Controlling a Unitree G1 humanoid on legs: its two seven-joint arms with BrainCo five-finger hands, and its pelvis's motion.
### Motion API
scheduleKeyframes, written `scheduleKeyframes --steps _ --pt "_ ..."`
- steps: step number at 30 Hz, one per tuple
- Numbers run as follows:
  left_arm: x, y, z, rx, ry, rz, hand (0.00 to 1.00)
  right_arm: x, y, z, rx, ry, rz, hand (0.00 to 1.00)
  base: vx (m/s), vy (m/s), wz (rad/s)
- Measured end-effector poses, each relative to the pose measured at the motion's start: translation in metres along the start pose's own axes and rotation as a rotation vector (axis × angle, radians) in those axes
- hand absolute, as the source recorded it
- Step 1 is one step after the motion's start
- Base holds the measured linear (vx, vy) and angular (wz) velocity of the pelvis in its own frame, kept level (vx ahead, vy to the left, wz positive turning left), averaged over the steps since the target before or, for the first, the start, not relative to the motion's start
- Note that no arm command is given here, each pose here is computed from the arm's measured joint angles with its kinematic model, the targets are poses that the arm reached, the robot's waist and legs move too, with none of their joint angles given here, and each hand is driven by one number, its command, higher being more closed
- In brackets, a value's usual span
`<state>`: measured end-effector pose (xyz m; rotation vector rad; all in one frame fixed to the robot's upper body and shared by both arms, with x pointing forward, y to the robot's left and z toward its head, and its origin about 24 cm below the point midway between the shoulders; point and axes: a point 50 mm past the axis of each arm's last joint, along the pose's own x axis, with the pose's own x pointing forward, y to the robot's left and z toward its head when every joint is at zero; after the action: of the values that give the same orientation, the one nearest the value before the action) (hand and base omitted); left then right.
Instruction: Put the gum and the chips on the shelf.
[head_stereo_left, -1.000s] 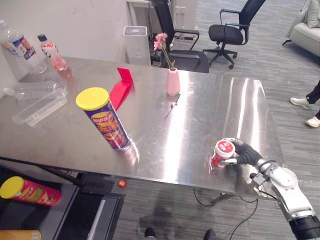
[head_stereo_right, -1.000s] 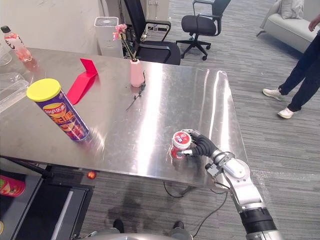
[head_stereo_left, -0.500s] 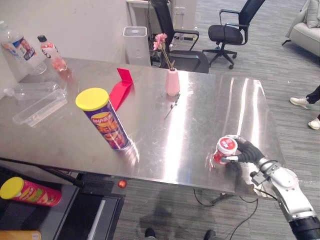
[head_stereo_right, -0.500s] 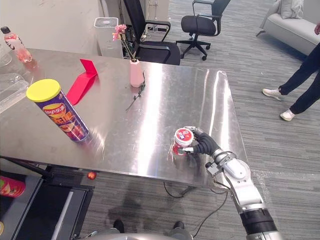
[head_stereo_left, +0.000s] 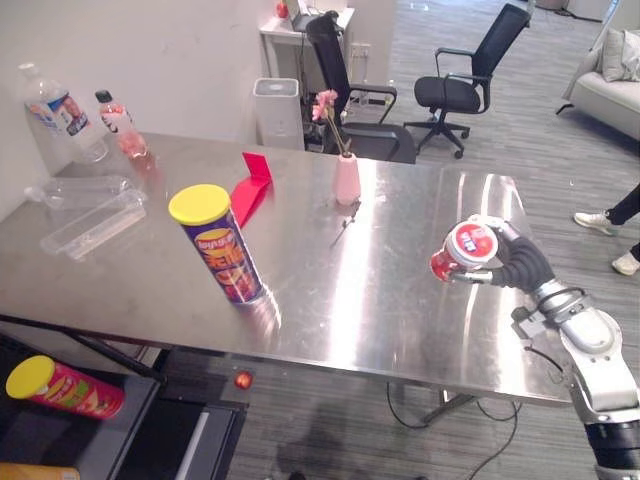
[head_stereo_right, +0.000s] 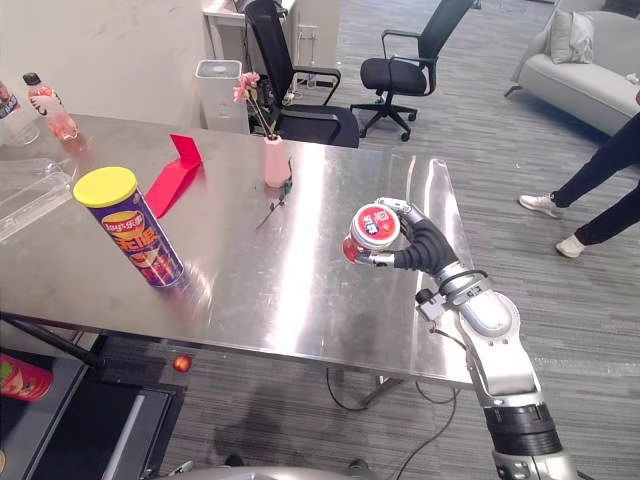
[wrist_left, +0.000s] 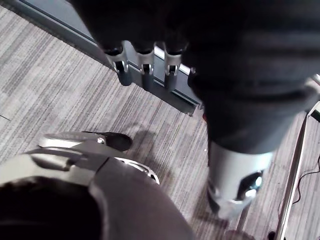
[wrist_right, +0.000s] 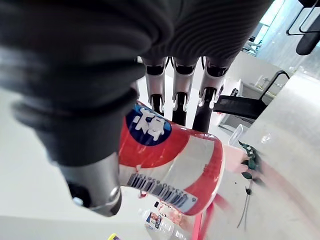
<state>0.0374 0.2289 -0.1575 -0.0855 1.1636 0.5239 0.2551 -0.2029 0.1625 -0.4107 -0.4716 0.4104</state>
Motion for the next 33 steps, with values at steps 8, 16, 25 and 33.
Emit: scheduleKeyframes --steps 8,16,25,33 --pt "-0.001 -0.001 -0.002 -0.021 0.008 0.012 0.00 -0.001 0.002 0.000 0.067 -0.025 -0.043 1.00 0.00 0.000 0.00" --pt "-0.001 0.002 -0.004 -0.040 0.015 0.041 0.00 -0.001 0.003 -0.001 0.083 -0.028 -0.049 1.00 -0.01 -0.004 0.02" --pt "-0.002 0.005 -0.004 -0.169 0.028 0.095 0.00 0.035 0.032 0.000 0.206 -0.072 0.060 1.00 -0.01 -0.043 0.52" --pt "-0.010 0.004 -0.030 -0.345 0.082 0.124 0.00 0.026 0.003 -0.016 0.162 0.004 -0.046 1.00 -0.18 -0.013 1.26"
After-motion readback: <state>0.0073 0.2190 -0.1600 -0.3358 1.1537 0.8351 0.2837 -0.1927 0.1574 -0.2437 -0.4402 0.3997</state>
